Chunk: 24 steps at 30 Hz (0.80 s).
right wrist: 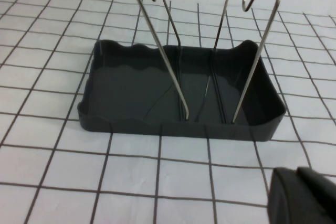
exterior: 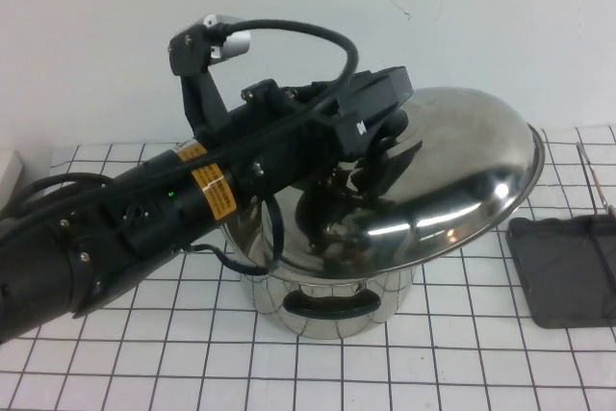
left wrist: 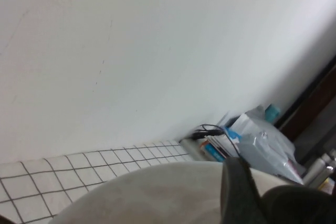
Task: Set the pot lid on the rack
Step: Hand over the pot lid
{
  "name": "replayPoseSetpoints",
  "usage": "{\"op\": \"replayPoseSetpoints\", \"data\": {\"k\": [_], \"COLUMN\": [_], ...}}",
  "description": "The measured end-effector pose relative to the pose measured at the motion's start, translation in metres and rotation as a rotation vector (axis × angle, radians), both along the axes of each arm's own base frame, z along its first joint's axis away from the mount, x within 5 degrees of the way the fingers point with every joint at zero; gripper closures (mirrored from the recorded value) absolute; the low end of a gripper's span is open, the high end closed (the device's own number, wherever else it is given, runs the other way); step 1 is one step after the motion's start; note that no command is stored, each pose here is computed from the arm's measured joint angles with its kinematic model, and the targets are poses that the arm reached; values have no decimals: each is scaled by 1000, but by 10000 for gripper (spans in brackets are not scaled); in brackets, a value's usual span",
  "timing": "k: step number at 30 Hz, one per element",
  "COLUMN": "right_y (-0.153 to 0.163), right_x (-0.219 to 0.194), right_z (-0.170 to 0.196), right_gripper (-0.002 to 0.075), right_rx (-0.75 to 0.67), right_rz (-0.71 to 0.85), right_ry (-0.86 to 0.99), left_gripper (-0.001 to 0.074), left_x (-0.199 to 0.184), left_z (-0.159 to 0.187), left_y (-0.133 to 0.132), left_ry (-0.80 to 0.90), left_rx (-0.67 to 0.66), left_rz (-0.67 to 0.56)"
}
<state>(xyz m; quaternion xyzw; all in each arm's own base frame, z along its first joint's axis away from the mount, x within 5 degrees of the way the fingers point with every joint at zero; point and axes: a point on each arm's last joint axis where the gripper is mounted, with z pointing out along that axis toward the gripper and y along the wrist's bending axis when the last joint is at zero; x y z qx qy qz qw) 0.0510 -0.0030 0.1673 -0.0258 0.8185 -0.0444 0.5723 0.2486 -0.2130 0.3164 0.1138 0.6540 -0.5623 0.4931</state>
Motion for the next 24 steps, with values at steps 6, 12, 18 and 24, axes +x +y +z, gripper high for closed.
{"op": "replayPoseSetpoints", "data": {"k": [6,12,18,24], "right_y": [8,20,15,16], "right_x": [1,2,4,4], "right_z": [3,14,21,21], "right_gripper": [729,729,729,729], "right_rx": [348,923,755,678], "right_rz": [-26,-40,-15,17], "right_ry": [-32,-83,-200,-202], "left_gripper": [418,418,418,418], "left_x": [4,5,5,14], "left_z": [3,4,1,-18], "left_y": [3,4,2,-5], "left_ry": [73,-33,-87,-56], "left_rx": [-82,-28,17,30], "left_rz": [37,76,68,50]}}
